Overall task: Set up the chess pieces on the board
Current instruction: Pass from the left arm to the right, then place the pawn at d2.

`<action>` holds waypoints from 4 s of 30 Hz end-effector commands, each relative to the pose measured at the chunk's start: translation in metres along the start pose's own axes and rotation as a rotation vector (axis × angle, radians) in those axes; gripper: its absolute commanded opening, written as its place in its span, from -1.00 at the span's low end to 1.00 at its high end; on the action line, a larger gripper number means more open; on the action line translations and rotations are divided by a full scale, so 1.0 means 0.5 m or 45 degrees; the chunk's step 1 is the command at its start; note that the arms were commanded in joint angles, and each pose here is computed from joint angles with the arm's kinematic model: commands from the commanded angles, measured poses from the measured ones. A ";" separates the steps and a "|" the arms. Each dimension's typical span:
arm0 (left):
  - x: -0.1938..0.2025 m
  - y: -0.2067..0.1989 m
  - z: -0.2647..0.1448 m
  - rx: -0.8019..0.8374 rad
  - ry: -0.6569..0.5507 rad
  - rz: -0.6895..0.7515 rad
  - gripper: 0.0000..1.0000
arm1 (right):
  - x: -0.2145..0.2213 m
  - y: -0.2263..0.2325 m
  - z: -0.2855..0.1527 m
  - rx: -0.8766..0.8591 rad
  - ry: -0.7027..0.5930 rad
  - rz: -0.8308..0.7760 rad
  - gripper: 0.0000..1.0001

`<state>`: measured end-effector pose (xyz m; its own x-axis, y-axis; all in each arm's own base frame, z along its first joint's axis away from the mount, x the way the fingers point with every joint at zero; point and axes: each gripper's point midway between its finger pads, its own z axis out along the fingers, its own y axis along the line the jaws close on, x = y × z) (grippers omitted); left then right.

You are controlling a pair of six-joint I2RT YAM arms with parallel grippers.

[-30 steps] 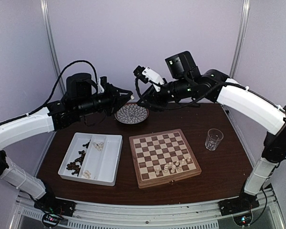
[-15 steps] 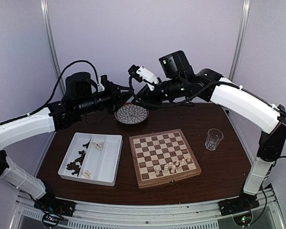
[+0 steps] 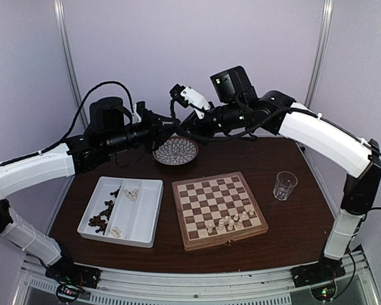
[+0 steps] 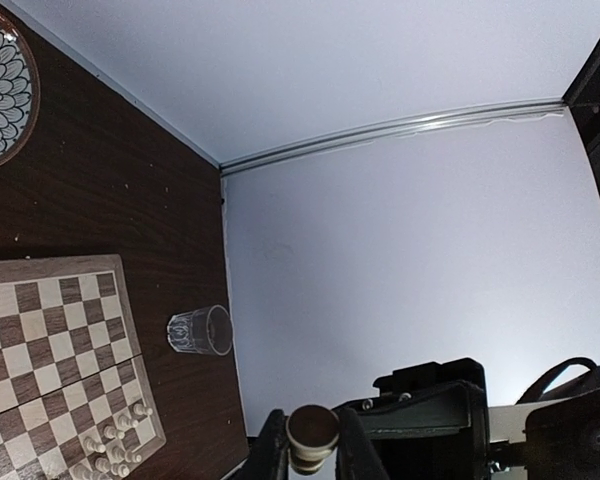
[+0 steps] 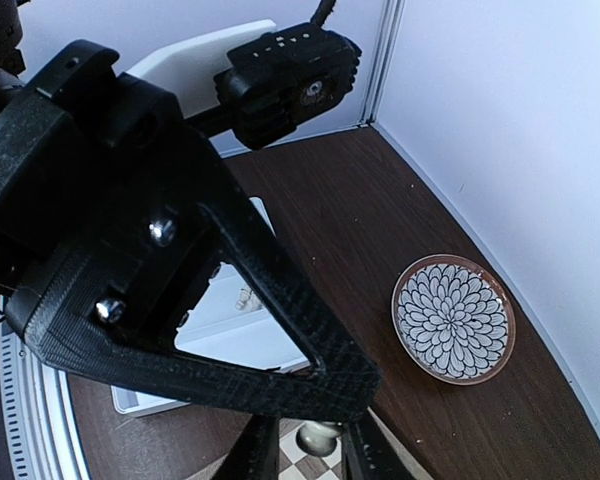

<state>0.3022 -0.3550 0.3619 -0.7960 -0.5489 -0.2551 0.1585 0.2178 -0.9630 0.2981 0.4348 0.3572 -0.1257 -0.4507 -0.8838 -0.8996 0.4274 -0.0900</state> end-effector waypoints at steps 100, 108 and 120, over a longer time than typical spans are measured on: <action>-0.292 0.293 -0.228 -0.856 0.058 0.824 0.00 | 0.644 0.067 0.035 -0.543 1.795 -0.911 -0.63; -0.292 0.292 -0.227 -0.837 0.060 0.805 0.00 | 0.615 0.062 0.032 -0.495 1.738 -0.914 -0.49; -0.292 0.296 -0.227 -0.837 0.061 0.796 0.00 | 0.610 0.070 0.042 -0.502 1.702 -0.877 -0.52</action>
<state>0.3706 -0.1508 0.2574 -0.7289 -0.1241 -0.6733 0.2021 0.9007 -0.3847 0.2361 0.3188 0.0617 0.2864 -0.8815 0.3755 -0.9563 -0.2867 0.0563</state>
